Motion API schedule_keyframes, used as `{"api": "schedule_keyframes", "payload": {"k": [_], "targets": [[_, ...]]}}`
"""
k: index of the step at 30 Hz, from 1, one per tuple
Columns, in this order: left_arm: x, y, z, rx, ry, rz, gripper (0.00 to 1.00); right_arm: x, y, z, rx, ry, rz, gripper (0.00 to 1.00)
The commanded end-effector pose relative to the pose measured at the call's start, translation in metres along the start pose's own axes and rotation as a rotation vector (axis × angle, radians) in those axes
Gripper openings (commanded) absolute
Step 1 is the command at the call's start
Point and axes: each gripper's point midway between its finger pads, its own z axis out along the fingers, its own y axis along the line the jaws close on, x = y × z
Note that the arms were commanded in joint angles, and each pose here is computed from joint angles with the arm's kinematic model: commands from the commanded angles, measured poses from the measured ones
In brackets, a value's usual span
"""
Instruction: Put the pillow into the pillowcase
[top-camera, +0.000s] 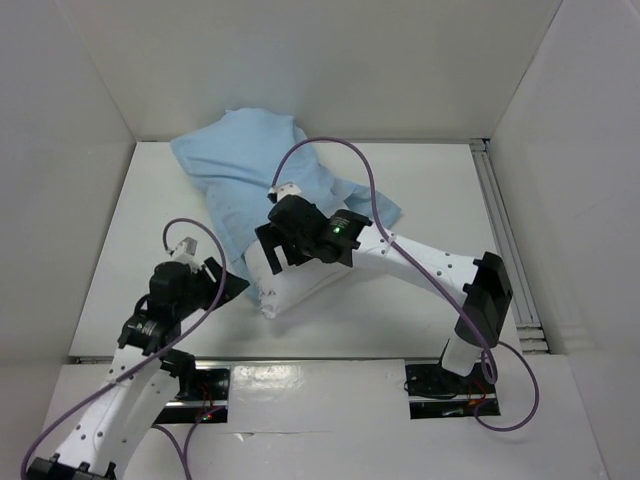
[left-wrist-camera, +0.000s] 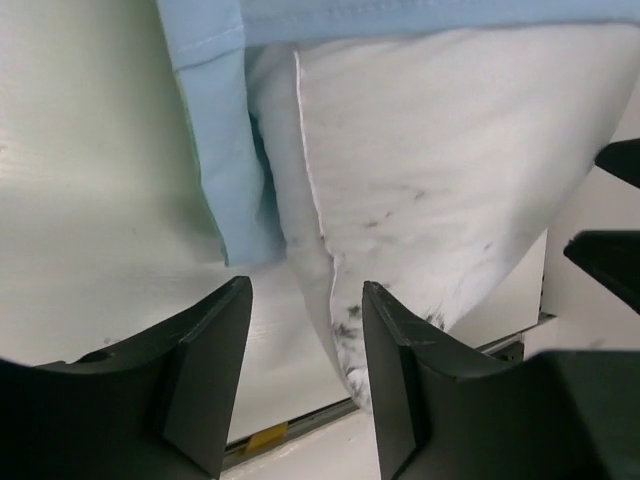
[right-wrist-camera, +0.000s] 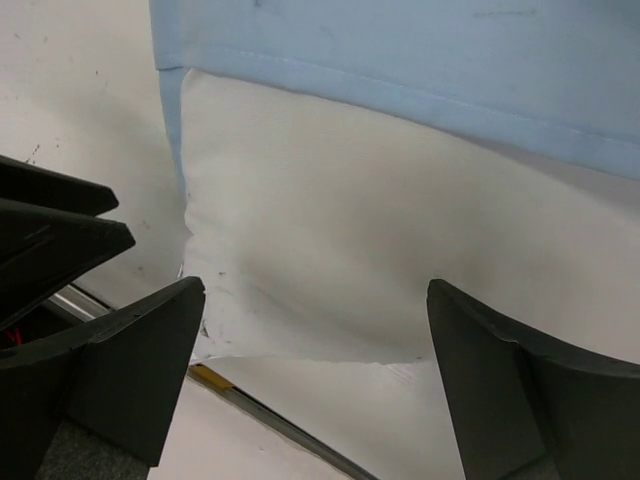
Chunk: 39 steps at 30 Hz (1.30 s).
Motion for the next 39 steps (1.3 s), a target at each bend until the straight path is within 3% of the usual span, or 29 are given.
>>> {"api": "schedule_keyframes", "payload": {"k": [1, 3, 4, 5, 7, 14, 15, 18, 20, 22, 24, 25, 27, 28, 29, 30, 33, 34, 35, 39], "targets": [[0.015, 0.021, -0.003, -0.044, -0.010, -0.083, 0.60, -0.008, 0.001, -0.001, 0.032, -0.020, 0.008, 1.00], [0.021, 0.020, 0.003, -0.009, 0.008, -0.080, 0.66, -0.012, 0.008, 0.000, 0.006, -0.025, 0.012, 1.00], [0.023, 0.021, 0.007, -0.004, 0.020, -0.082, 0.79, -0.012, 0.008, 0.000, 0.005, -0.025, 0.012, 1.00], [0.024, 0.024, 0.012, -0.008, 0.024, -0.083, 0.85, -0.014, 0.010, 0.002, 0.005, -0.025, 0.012, 1.00], [0.029, 0.031, 0.020, -0.037, 0.066, -0.071, 0.91, -0.015, 0.010, 0.000, 0.005, -0.025, 0.012, 1.00], [0.019, 0.032, 0.046, -0.025, 0.059, -0.038, 0.85, -0.011, 0.005, 0.000, 0.009, -0.012, 0.016, 1.00], [0.022, 0.041, 0.050, -0.048, 0.072, -0.042, 0.79, -0.005, 0.005, 0.001, 0.006, 0.011, 0.010, 1.00], [0.022, 0.039, 0.061, -0.021, 0.081, -0.039, 0.75, 0.001, 0.006, 0.007, 0.002, 0.028, 0.007, 1.00], [0.017, 0.035, 0.067, -0.004, 0.078, -0.026, 0.68, 0.005, 0.008, 0.012, -0.003, 0.037, 0.015, 1.00], [0.019, 0.037, 0.073, -0.017, 0.104, -0.035, 0.52, 0.013, -0.002, 0.026, 0.039, 0.054, 0.012, 1.00], [0.009, 0.028, 0.075, 0.003, 0.084, -0.015, 0.19, 0.017, -0.011, 0.038, 0.077, 0.056, 0.040, 1.00], [0.005, 0.024, 0.075, 0.010, 0.077, -0.012, 0.03, 0.022, -0.017, 0.049, 0.100, 0.067, 0.043, 0.94], [-0.005, 0.012, 0.072, 0.040, 0.071, -0.010, 0.00, 0.017, -0.034, 0.064, 0.123, 0.068, 0.079, 0.69], [-0.008, 0.006, 0.070, 0.058, 0.070, -0.005, 0.00, 0.007, -0.038, 0.066, 0.124, 0.047, 0.084, 0.49], [-0.010, 0.000, 0.067, 0.075, 0.070, -0.002, 0.00, -0.004, -0.041, 0.066, 0.127, 0.030, 0.089, 0.11], [-0.019, -0.021, 0.057, 0.142, 0.051, 0.012, 0.00, -0.020, -0.057, 0.066, 0.163, 0.002, 0.092, 0.00], [-0.034, -0.059, 0.037, 0.263, 0.018, 0.003, 0.00, -0.104, -0.073, 0.037, 0.203, -0.177, 0.103, 0.00], [-0.044, -0.089, 0.024, 0.349, 0.035, -0.008, 0.00, -0.128, -0.089, 0.026, 0.232, -0.223, 0.093, 0.00], [-0.052, -0.102, 0.019, 0.382, 0.049, -0.011, 0.00, -0.175, -0.089, -0.002, 0.219, -0.334, 0.111, 0.00], [-0.077, -0.170, -0.015, 0.570, 0.099, 0.032, 0.00, -0.259, -0.092, -0.075, 0.204, -0.574, 0.105, 0.00]]}}
